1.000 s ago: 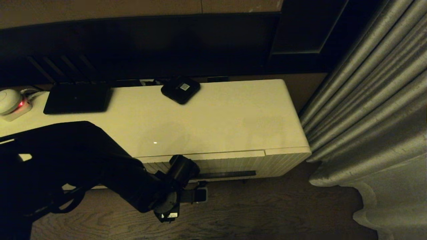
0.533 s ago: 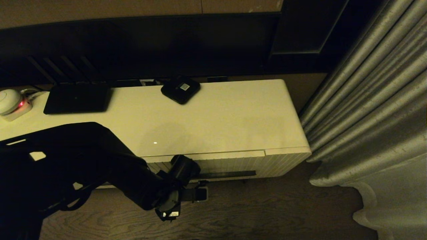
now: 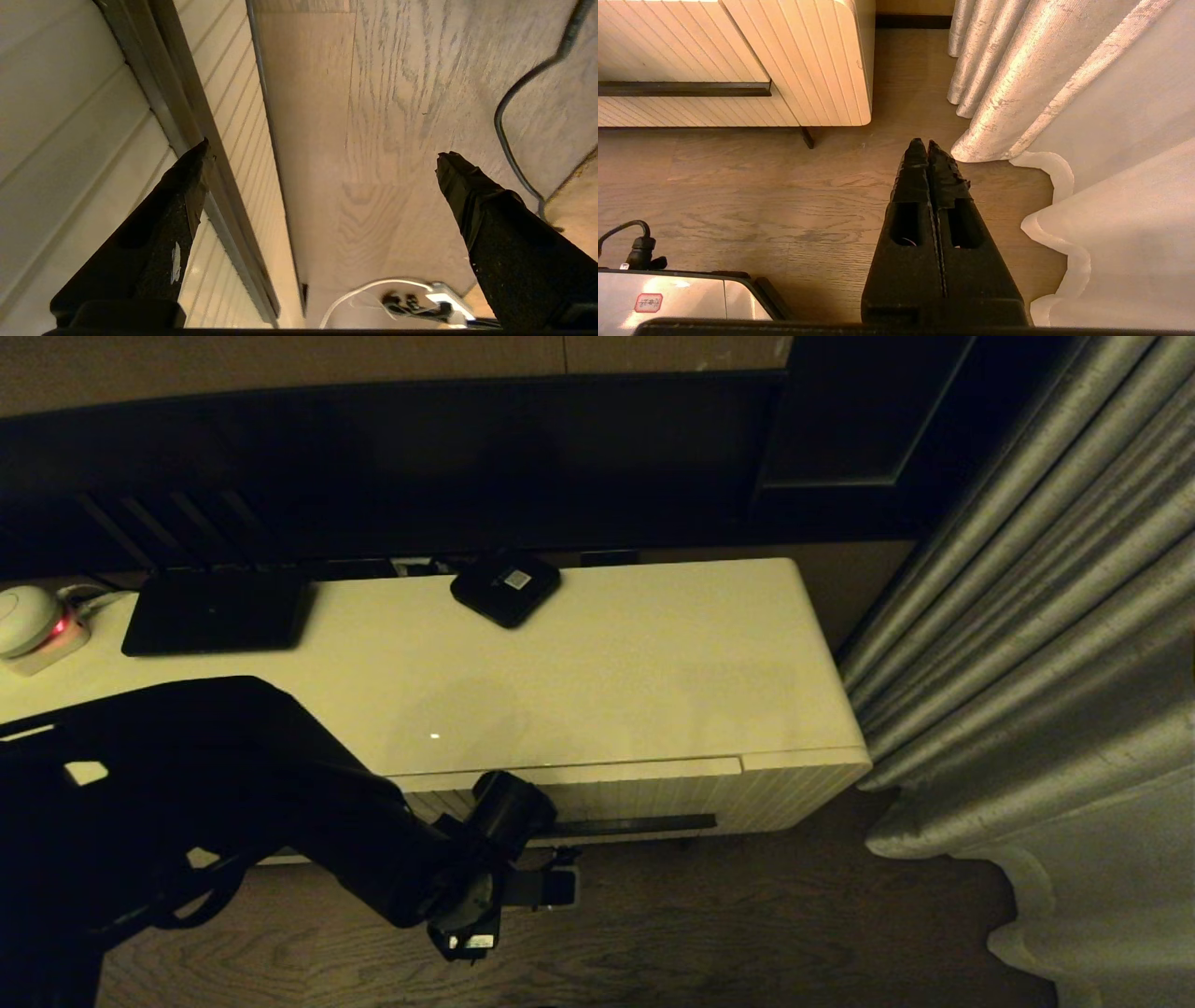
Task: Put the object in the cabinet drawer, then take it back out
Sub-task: Open the drawer
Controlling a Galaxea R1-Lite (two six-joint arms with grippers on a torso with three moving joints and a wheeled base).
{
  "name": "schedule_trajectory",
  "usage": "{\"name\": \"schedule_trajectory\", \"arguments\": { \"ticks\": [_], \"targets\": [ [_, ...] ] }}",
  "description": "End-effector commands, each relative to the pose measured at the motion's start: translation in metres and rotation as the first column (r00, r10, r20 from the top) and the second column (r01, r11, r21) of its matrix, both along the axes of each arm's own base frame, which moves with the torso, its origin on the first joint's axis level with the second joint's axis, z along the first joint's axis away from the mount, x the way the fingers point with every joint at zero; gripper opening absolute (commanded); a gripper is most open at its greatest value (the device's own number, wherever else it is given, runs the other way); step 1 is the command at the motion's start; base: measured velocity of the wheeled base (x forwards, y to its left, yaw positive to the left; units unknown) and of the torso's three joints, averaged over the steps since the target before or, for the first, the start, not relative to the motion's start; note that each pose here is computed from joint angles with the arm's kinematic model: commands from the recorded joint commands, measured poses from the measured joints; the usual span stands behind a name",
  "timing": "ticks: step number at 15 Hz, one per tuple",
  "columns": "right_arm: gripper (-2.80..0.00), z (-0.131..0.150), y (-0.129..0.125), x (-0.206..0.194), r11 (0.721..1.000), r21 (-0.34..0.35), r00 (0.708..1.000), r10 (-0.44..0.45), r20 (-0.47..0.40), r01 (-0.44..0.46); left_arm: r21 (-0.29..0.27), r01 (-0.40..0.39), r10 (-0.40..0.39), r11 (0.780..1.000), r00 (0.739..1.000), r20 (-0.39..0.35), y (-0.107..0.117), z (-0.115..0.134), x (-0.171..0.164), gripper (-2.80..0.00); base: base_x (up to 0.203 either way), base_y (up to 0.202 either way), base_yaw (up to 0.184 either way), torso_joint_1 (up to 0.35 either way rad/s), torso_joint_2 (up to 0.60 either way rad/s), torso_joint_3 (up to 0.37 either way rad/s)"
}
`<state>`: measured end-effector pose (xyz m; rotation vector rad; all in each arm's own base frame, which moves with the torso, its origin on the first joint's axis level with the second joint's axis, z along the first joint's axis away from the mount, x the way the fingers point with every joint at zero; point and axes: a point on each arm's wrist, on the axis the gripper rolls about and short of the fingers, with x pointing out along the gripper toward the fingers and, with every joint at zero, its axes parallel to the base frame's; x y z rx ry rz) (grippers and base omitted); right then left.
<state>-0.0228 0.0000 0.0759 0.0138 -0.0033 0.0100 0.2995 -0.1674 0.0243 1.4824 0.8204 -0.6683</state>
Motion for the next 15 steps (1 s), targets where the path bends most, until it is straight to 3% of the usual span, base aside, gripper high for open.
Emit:
{"name": "schedule_trajectory", "arguments": {
  "ticks": [1,4,8,10,12,15],
  "targets": [
    [-2.8,0.0,0.0,0.0,1.0,0.0,1.0,0.001,-0.003,-0.001,-0.015,0.019,-0.019,1.0,1.0,-0.006,0.001,0.008,-0.003,0.0,0.0,0.0,0.0,0.0,0.0,0.0],
    [-2.8,0.0,0.0,0.0,1.0,0.0,1.0,0.001,-0.002,-0.001,-0.011,0.024,-0.025,1.0,0.999,-0.03,0.004,0.009,-0.01,0.0,0.0,0.0,0.0,0.0,0.0,0.0],
    [-2.8,0.0,0.0,0.0,1.0,0.0,1.0,0.001,-0.002,-0.001,-0.009,0.022,-0.022,1.0,1.0,-0.011,0.004,0.014,-0.01,0.0,0.0,0.0,0.0,0.0,0.0,0.0],
    [-2.8,0.0,0.0,0.0,1.0,0.0,1.0,0.001,-0.001,-0.001,0.006,0.014,-0.014,1.0,1.0,0.01,0.004,0.017,-0.01,0.0,0.0,0.0,0.0,0.0,0.0,0.0],
    [-2.8,0.0,0.0,0.0,1.0,0.0,1.0,0.001,-0.002,-0.001,0.061,-0.01,0.007,0.998,0.999,0.049,0.003,0.02,-0.012,0.0,0.0,0.0,0.0,0.0,0.0,0.0],
    [-2.8,0.0,0.0,0.0,1.0,0.0,1.0,0.001,0.0,-0.001,0.065,-0.01,0.007,0.998,0.999,0.048,0.001,0.017,-0.01,0.0,0.0,0.0,0.0,0.0,0.0,0.0]
  ]
}}
